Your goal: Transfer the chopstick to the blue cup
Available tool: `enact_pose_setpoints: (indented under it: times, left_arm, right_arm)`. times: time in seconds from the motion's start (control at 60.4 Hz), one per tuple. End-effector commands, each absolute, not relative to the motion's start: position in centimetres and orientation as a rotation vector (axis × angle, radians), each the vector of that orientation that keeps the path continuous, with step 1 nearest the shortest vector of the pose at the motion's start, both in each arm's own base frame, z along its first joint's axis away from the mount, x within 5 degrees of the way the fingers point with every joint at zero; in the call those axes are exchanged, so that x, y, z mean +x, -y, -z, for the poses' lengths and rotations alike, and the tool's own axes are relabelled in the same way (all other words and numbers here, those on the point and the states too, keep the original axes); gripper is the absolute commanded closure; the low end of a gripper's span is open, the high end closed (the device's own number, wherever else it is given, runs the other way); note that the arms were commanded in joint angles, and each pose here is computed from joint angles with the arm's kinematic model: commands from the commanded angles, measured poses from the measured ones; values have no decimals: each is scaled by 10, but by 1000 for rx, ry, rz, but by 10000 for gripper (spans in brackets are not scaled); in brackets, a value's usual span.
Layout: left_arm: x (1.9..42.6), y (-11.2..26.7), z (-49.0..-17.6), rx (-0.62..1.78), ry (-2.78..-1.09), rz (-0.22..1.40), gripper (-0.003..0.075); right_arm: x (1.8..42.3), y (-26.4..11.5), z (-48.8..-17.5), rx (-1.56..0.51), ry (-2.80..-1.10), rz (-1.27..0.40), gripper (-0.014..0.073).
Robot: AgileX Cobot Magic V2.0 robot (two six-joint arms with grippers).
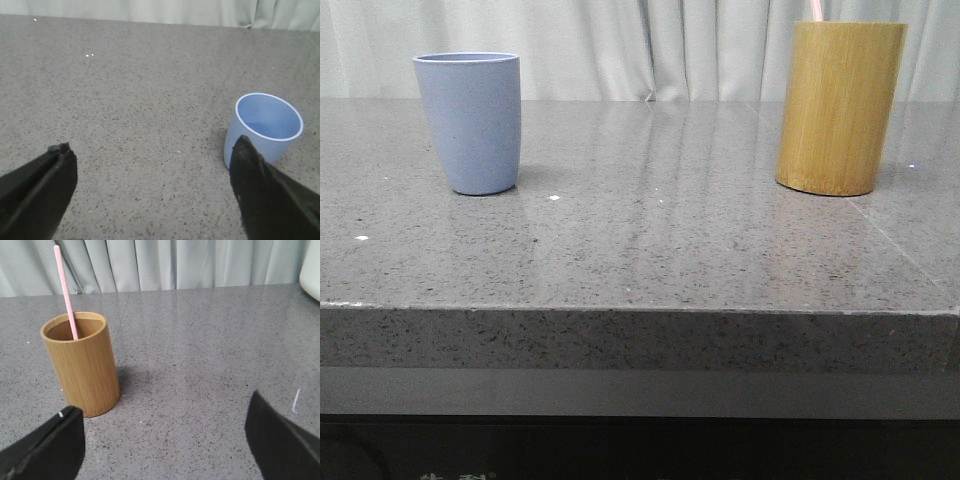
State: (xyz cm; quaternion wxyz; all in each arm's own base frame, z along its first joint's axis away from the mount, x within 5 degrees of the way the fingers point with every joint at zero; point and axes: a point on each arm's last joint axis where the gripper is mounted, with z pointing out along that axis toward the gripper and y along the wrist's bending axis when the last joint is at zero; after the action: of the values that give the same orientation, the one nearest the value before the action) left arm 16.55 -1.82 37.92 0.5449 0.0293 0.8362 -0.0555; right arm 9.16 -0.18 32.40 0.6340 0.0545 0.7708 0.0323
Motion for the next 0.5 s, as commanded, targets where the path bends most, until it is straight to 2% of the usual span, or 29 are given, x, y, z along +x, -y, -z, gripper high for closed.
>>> enact_pose_setpoints:
  times: [0.0,0.215,0.48]
  left_arm:
    - [191,28,-408,106,-1983,169,122]
    - [260,62,-423,255,-2228,196,122]
    - [323,105,-413,427,-2436,197,122]
  right_arm:
    - [93,2,-344,120,-1648,-71,-60]
    - [93,2,-344,120,-1647,-71,-60]
    - [93,2,-344,120,-1647,-71,-60]
